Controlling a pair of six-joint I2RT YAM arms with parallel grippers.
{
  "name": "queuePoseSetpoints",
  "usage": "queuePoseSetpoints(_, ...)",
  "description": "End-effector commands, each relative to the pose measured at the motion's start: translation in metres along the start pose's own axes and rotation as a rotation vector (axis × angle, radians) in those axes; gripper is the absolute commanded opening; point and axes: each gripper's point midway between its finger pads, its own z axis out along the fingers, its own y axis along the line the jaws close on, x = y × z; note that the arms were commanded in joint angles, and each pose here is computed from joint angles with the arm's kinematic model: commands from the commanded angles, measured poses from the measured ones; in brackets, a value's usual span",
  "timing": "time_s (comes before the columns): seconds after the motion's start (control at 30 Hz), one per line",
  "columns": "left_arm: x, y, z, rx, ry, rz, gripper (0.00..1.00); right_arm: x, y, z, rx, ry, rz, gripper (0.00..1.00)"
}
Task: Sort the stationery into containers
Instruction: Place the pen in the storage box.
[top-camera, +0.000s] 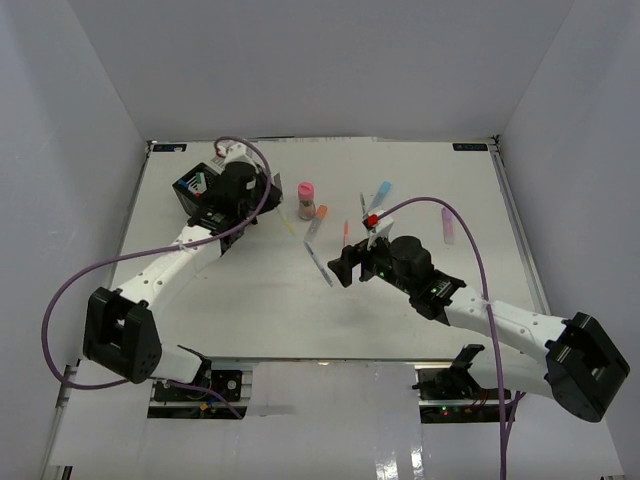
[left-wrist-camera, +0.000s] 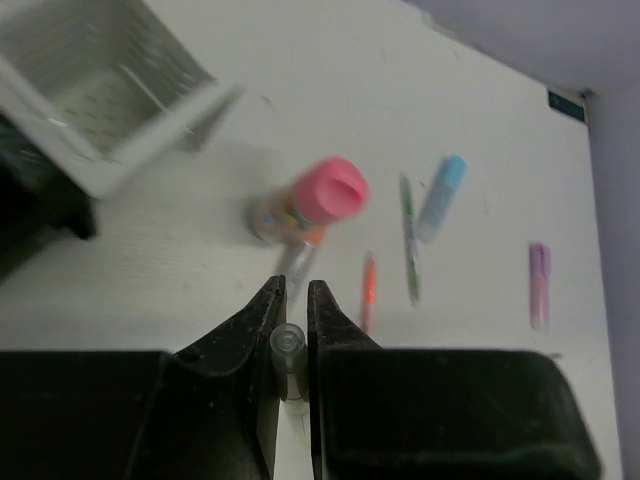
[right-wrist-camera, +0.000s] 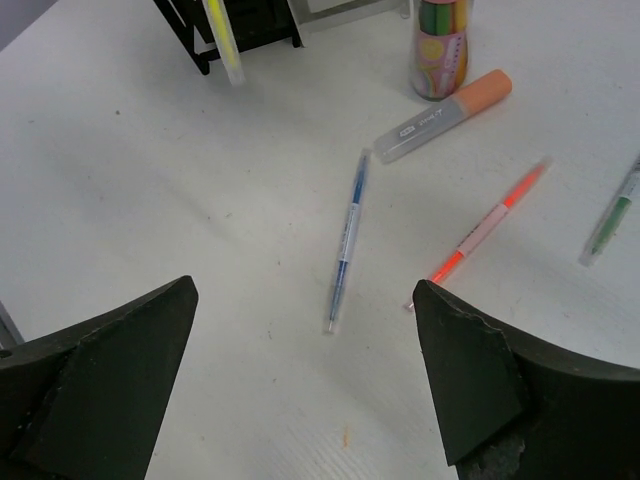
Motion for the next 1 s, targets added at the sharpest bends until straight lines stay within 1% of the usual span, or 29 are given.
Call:
queuePoseSetpoints(0.0,-0.078,0.039,-0.025,-0.106,-0.204,0.002,0.05,0.000,-0.008,0.003,0.050,-0.004,0.002,0.94)
queuePoseSetpoints(0.03,-0.097,0.058,-0.029,-0.154,-0.255,-0.010,0.05,0.002,-0.008,0.004,0.050,0.004,0.000,0.94)
queuePoseSetpoints(0.1,-0.121,0.073,-0.037,-0.196,-0.320,-0.003,0.05,0.005,-0.010,0.006,0.057,0.018,0.004,0.93)
queuePoseSetpoints(0.13,-0.140,0.091,-0.042,-0.245,-0.378,-0.011,0.05,0.009,-0.010,0.006,0.058,0.030,0.003,0.93)
queuePoseSetpoints(0.2,-0.156,0.106,-0.047,-0.294,-0.429,0.003,0.05,0.013,-0.010,0.008,0.059,0.046,-0.003,0.93)
queuePoseSetpoints(0.23,-0.170,0.119,-0.051,-0.330,-0.481,-0.004,0.05,0.015,-0.012,0.009,0.063,0.054,-0.004,0.93)
queuePoseSetpoints(0.37,-0.184,0.146,-0.045,-0.385,-0.547,-0.012,0.06,0.021,-0.016,0.011,0.081,0.077,-0.014,0.93)
queuePoseSetpoints(0.47,-0.173,0.165,-0.026,-0.415,-0.529,-0.024,0.06,0.022,-0.017,0.011,0.086,0.089,-0.025,0.94)
queuePoseSetpoints(0.5,-0.164,0.174,-0.016,-0.433,-0.504,-0.023,0.06,0.025,-0.019,0.011,0.094,0.101,-0.026,0.94)
queuePoseSetpoints(0.57,-0.159,0.183,-0.008,-0.451,-0.494,-0.032,0.08,0.028,-0.019,0.010,0.094,0.113,-0.029,0.95)
queuePoseSetpoints(0.6,-0.153,0.188,-0.004,-0.453,-0.484,-0.031,0.11,0.030,-0.019,0.010,0.096,0.120,-0.033,0.96)
queuePoseSetpoints(0.63,-0.147,0.193,0.002,-0.460,-0.467,-0.030,0.16,0.031,-0.020,0.010,0.097,0.126,-0.032,0.99)
queuePoseSetpoints(0.7,-0.140,0.198,0.006,-0.464,-0.454,-0.027,0.20,0.040,-0.022,0.012,0.108,0.160,-0.033,1.00)
queuePoseSetpoints(0.73,-0.139,0.199,0.007,-0.465,-0.451,-0.028,0.26,0.043,-0.024,0.014,0.114,0.176,-0.033,0.96)
queuePoseSetpoints(0.8,-0.136,0.200,0.009,-0.464,-0.439,-0.029,0.32,0.050,-0.022,0.016,0.113,0.203,-0.037,0.93)
queuePoseSetpoints(0.83,-0.133,0.202,0.011,-0.466,-0.431,-0.030,0.38,0.057,-0.023,0.019,0.115,0.227,-0.041,0.91)
queuePoseSetpoints(0.9,-0.130,0.203,0.011,-0.471,-0.417,-0.032,0.43,0.057,-0.018,0.025,0.105,0.241,-0.060,0.90)
queuePoseSetpoints(0.93,-0.131,0.202,0.010,-0.470,-0.416,-0.034,0.45,0.067,-0.019,0.029,0.109,0.274,-0.067,0.89)
queuePoseSetpoints(0.97,-0.133,0.200,0.009,-0.467,-0.417,-0.035,0.52,0.061,-0.014,0.034,0.103,0.271,-0.078,0.89)
